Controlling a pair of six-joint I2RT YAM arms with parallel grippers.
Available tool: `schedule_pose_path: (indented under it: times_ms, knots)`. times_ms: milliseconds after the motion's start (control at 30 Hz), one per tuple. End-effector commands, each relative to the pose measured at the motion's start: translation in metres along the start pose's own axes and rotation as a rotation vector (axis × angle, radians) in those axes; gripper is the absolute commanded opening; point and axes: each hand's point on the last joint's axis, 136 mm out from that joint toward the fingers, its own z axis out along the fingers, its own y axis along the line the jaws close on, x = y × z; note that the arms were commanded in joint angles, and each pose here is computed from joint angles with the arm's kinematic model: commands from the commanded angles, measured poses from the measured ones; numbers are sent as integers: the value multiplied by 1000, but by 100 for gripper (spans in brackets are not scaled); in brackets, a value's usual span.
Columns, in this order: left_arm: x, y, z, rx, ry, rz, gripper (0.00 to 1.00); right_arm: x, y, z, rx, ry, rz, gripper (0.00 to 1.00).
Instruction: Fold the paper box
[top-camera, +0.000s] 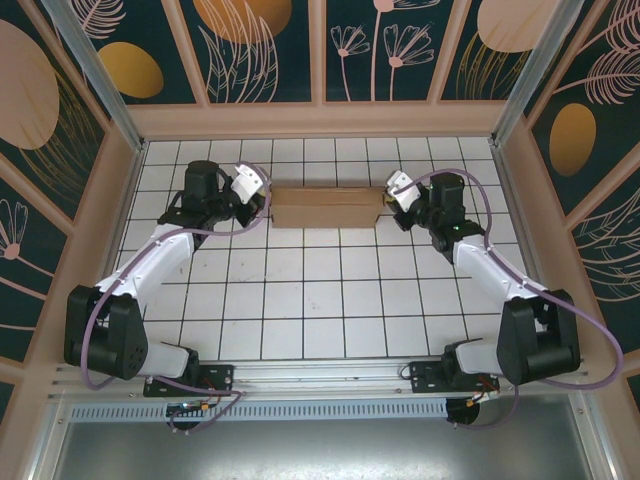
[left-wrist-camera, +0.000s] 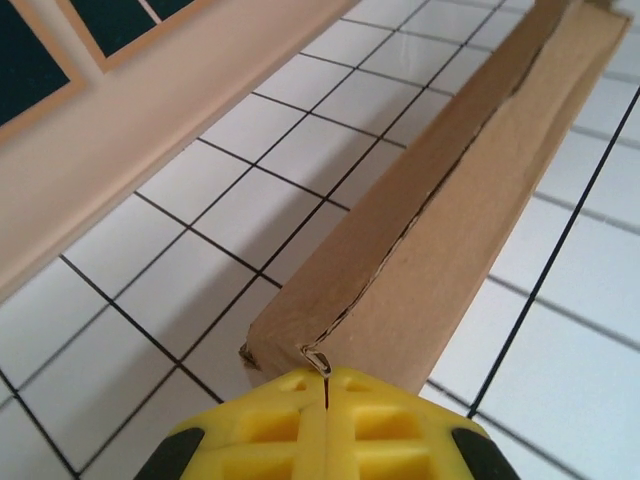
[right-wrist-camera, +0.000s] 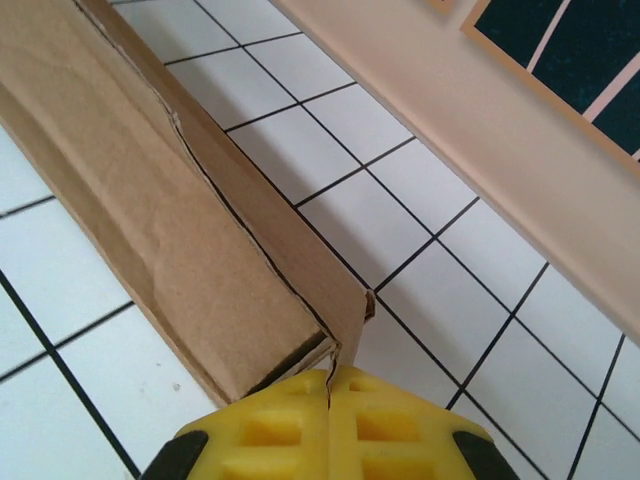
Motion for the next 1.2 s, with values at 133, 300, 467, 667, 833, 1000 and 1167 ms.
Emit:
schedule_pose_path:
  times_ms: [133, 300, 467, 667, 833, 1000, 1167]
  knots:
    - [-36, -15, 0, 101, -55, -284, 5, -34, 25, -3, -98, -15, 200, 0]
    - [-41, -8, 1, 80, -26, -405, 3, -37, 22, 2, -115, 68, 354, 0]
    - [-32, -4, 9, 66, 9, -520, 0, -48, 19, 8, -150, 106, 485, 0]
    - [-8, 2, 21, 28, 101, -640, 0, -46, 20, 22, -191, 213, 653, 0]
    - [-4, 2, 24, 31, 116, -670, 0, -38, 22, 35, -215, 289, 732, 0]
    - [-13, 5, 21, 21, 98, -670, 0, -29, 19, 38, -182, 313, 752, 0]
    - [-15, 6, 23, 27, 100, -687, 0, -28, 17, 41, -162, 330, 789, 0]
